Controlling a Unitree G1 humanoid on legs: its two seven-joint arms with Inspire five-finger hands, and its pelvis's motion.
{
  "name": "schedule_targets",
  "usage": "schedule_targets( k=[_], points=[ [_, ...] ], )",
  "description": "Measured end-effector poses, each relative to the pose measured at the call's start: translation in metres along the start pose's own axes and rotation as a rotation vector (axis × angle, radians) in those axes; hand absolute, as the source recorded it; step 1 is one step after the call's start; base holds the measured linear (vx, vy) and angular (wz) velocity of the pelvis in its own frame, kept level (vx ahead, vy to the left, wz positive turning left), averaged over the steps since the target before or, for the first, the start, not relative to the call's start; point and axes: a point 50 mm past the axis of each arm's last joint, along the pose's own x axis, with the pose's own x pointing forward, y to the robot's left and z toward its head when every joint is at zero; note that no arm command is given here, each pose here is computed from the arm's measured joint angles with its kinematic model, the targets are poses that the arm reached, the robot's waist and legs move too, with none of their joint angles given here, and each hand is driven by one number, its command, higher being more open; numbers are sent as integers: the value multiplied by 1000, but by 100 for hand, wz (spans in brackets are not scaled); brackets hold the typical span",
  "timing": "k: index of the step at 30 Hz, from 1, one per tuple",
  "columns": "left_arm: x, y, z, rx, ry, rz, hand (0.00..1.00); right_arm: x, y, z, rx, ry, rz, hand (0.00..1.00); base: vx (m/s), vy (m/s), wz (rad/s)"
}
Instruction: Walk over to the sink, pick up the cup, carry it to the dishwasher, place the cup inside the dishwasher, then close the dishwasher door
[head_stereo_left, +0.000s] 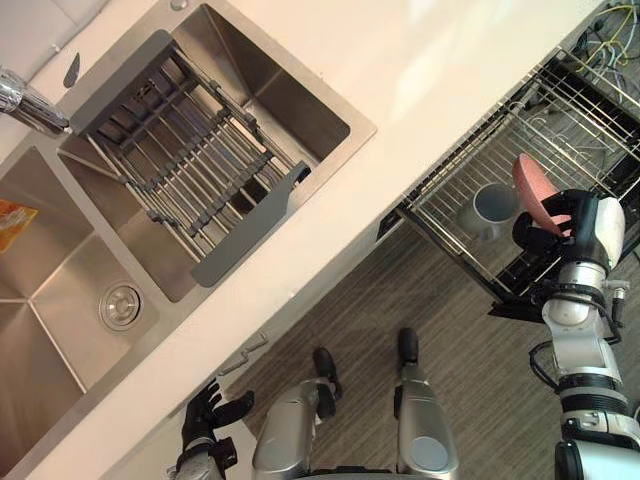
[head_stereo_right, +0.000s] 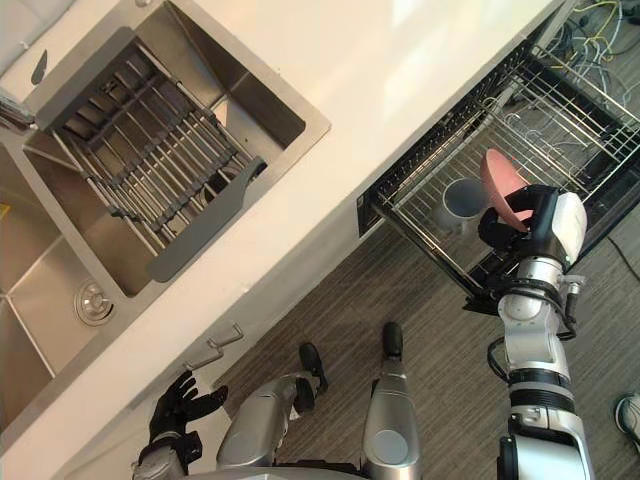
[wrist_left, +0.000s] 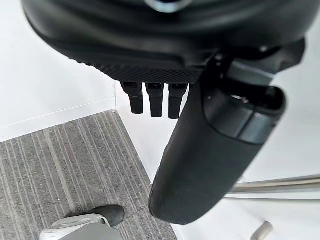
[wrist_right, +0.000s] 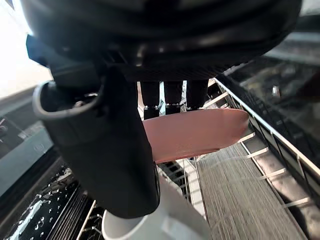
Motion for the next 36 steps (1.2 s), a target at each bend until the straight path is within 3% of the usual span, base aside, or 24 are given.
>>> schedule_targets(
  k=[8,9,26,36],
  points=[
    [4,0,9,-15,-25,0,90,15,-1,14,41,-16,-11,30,-20,4,4],
    [4,1,9,-19,-25,1,90,16,0,14,42,-14,-12,90,-12,-1,5],
    [4,-3,10,-16,-30,-12,90,21,-5,16,84,17,-92,90,-2,0,1],
    [4,-4,11,-20,-29,-14,90,5,-46,4,285,44,-307,90,0,0,0]
  ],
)
